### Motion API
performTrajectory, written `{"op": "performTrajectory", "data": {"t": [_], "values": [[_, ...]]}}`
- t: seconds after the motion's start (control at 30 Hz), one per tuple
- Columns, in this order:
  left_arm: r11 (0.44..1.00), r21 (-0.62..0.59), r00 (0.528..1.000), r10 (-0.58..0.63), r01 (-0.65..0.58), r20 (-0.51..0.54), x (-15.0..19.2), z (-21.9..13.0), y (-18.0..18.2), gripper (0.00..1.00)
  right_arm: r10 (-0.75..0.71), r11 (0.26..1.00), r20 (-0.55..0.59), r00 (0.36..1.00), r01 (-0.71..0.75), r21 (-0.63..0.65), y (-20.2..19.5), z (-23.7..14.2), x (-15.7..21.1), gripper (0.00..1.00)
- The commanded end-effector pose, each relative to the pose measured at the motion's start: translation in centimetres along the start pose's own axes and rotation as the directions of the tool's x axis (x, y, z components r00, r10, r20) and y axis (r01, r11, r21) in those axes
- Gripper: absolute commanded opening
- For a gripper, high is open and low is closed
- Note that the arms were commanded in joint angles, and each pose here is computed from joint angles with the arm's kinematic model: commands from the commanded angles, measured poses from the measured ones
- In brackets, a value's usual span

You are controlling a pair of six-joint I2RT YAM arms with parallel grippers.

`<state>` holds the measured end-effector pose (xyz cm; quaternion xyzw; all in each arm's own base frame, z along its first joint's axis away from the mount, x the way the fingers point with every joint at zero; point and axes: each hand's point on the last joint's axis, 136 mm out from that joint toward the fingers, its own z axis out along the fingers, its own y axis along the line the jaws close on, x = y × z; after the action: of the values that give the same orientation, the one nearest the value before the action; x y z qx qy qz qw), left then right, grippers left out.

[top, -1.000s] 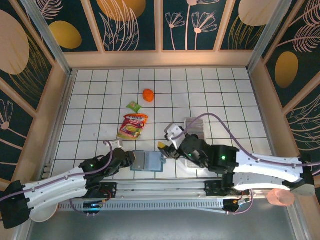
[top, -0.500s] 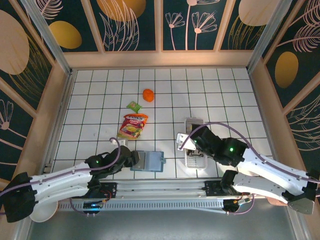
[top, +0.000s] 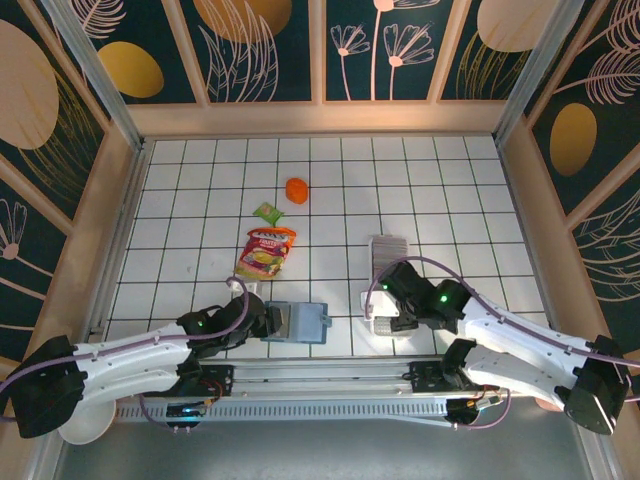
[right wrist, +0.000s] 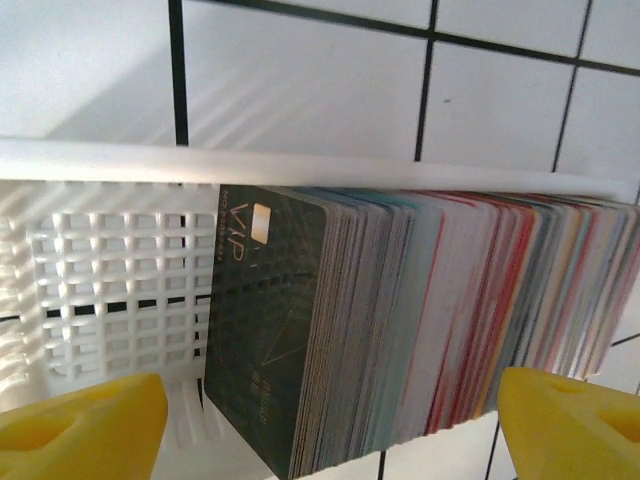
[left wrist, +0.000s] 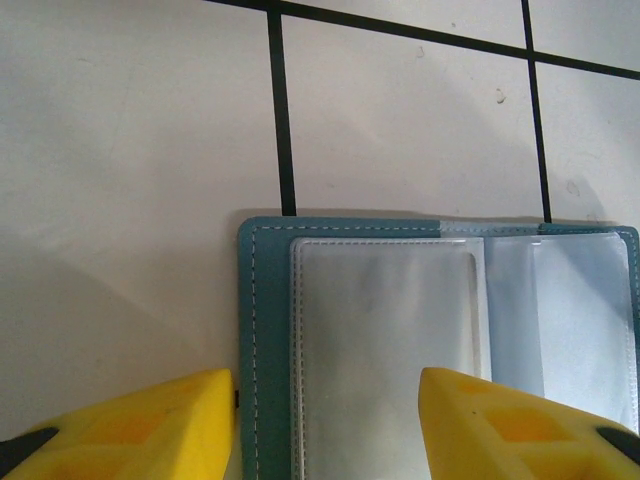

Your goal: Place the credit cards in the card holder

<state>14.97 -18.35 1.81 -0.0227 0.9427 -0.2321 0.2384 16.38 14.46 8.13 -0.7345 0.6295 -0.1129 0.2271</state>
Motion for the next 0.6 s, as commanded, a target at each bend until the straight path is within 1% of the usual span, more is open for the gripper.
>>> {"op": "performTrajectory", "data": {"t": [0.0, 0.17, 0.3, 0.57], "values": [[0.998, 0.065, 0.996, 0.008, -0.002, -0.086, 2.0, 0.7, -0.7, 0.51, -0.034, 0.999, 0.028, 0.999, 0.034, 0.001, -0.2, 0.7, -0.2, 0.87], [0.996, 0.09, 0.993, 0.004, 0.007, -0.122, 2.4, 1.0, -1.5, 0.48, -0.03, 1.0, 0.023, 0.999, 0.03, 0.002, -0.2, 1.3, 0.5, 0.87], [0.99, 0.141, 0.989, -0.001, 0.022, -0.15, 2.7, 1.2, -2.7, 0.44, -0.026, 1.0, 0.025, 0.999, 0.026, 0.015, -0.5, 1.8, 0.7, 0.87], [0.981, 0.19, 0.985, -0.004, 0.037, -0.171, 2.6, 1.0, -4.3, 0.38, -0.035, 0.999, 0.03, 0.999, 0.034, 0.019, -0.5, 2.8, 0.6, 0.87]]}}
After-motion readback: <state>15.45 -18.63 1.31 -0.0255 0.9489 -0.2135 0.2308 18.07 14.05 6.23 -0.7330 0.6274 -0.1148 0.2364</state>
